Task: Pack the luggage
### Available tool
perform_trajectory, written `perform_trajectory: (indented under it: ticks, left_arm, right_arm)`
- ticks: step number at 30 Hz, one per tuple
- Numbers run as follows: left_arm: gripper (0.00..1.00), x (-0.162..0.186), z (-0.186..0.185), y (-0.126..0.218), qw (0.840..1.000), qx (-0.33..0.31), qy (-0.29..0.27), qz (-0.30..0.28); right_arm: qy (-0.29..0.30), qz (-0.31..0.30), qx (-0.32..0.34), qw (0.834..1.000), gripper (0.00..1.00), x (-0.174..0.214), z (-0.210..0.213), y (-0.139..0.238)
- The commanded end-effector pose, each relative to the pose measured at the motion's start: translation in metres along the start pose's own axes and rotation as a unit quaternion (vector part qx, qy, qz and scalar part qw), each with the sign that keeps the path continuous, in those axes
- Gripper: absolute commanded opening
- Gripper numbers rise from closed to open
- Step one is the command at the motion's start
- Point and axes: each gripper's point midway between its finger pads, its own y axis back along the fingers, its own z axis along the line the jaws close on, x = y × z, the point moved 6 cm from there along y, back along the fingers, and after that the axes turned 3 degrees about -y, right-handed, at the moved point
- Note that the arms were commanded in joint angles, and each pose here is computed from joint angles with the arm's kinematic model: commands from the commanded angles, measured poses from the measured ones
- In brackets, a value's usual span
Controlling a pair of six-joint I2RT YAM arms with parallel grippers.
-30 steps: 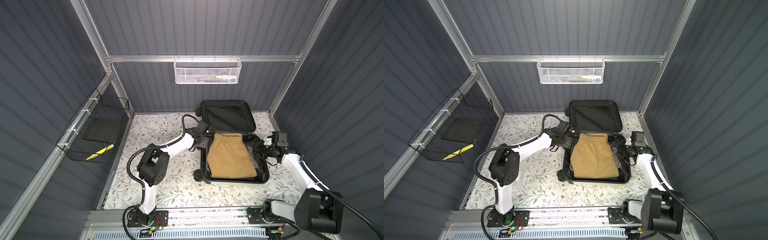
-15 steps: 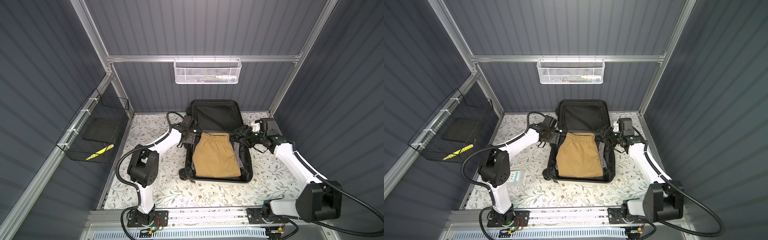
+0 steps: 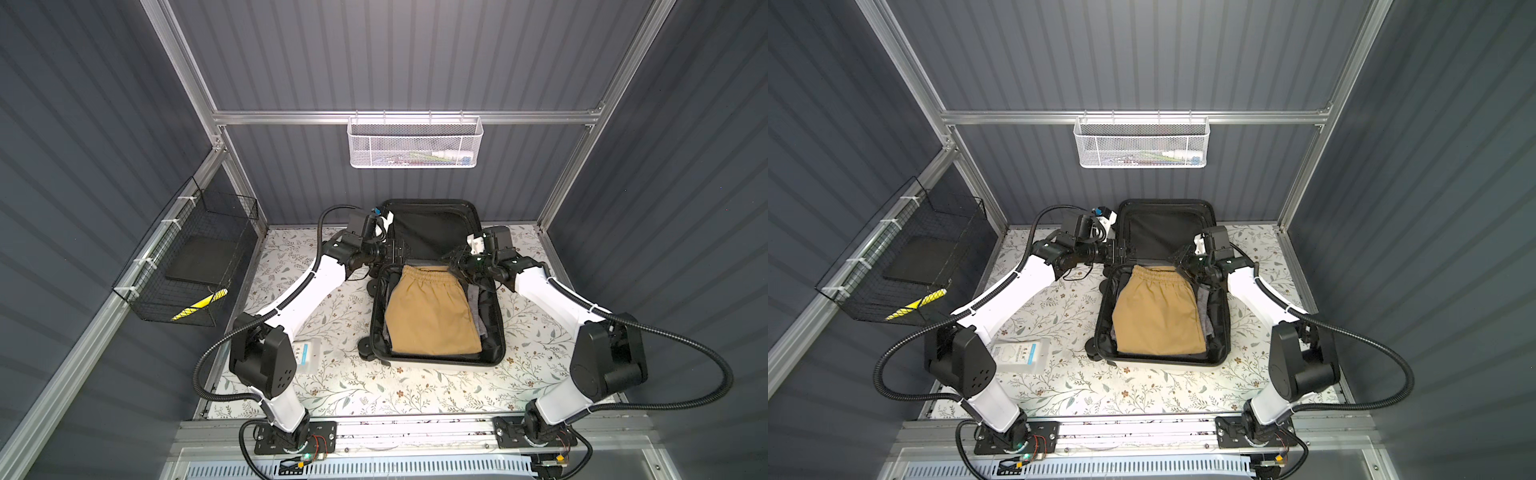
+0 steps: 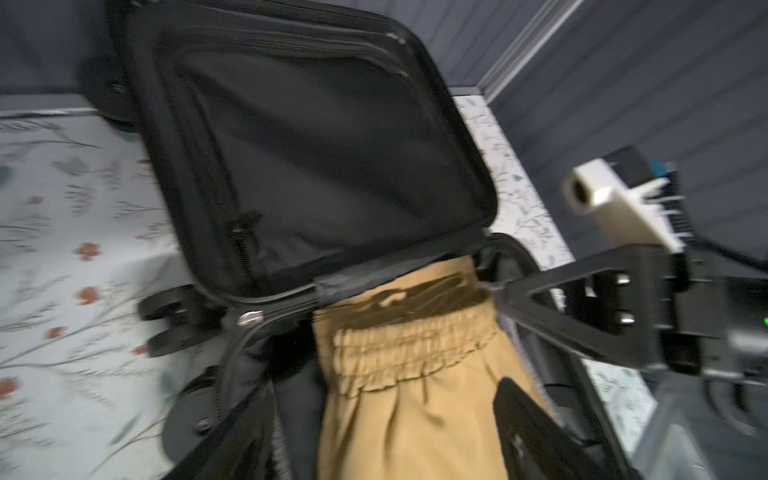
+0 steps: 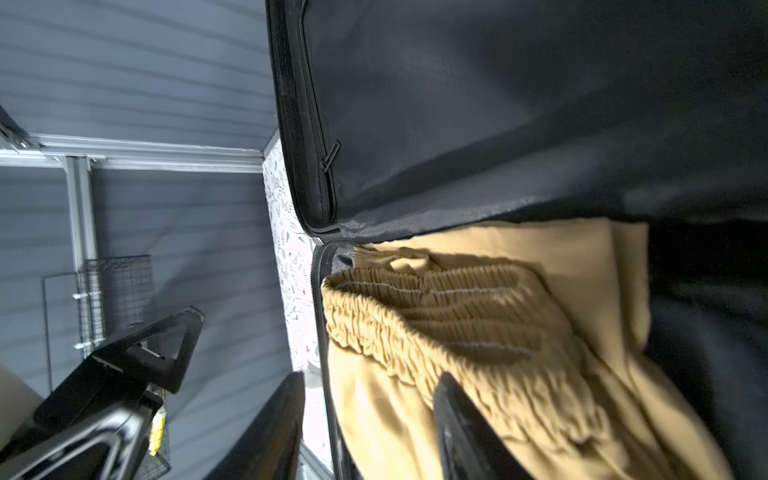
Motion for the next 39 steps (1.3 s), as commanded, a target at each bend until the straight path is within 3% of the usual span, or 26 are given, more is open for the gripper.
perform_trajectory:
  ticks: [1,13,19,26,34,39]
  left_arm:
    - [0.79,0.003,-0.018,-0.011,0.993,0.111,0.034,0.002]
    - [0.76,0.026,-0.003,-0.054,0.985,0.152,0.077,0.025]
    - [0.76,0.060,0.025,-0.083,0.989,0.105,0.089,0.056]
    - [0.74,0.086,0.046,-0.098,0.991,0.060,0.095,0.077]
    - [0.74,0.064,0.033,-0.081,0.993,0.065,0.077,0.056]
    - [0.86,0.041,0.019,-0.059,0.995,0.068,0.057,0.034]
  right_arm:
    - [0.004,-0.010,-0.012,1.000,0.45,-0.006,0.006,-0.004]
    - [-0.021,-0.010,0.022,0.999,0.40,-0.007,-0.034,-0.027]
    - [-0.046,-0.018,0.039,0.998,0.39,-0.012,-0.062,-0.036]
    - [-0.050,-0.001,0.034,0.998,0.42,-0.010,-0.067,-0.045]
    - [-0.007,0.009,0.003,1.000,0.56,-0.015,-0.030,-0.024]
    - [0.024,0.000,-0.003,1.000,0.62,-0.009,-0.011,0.005]
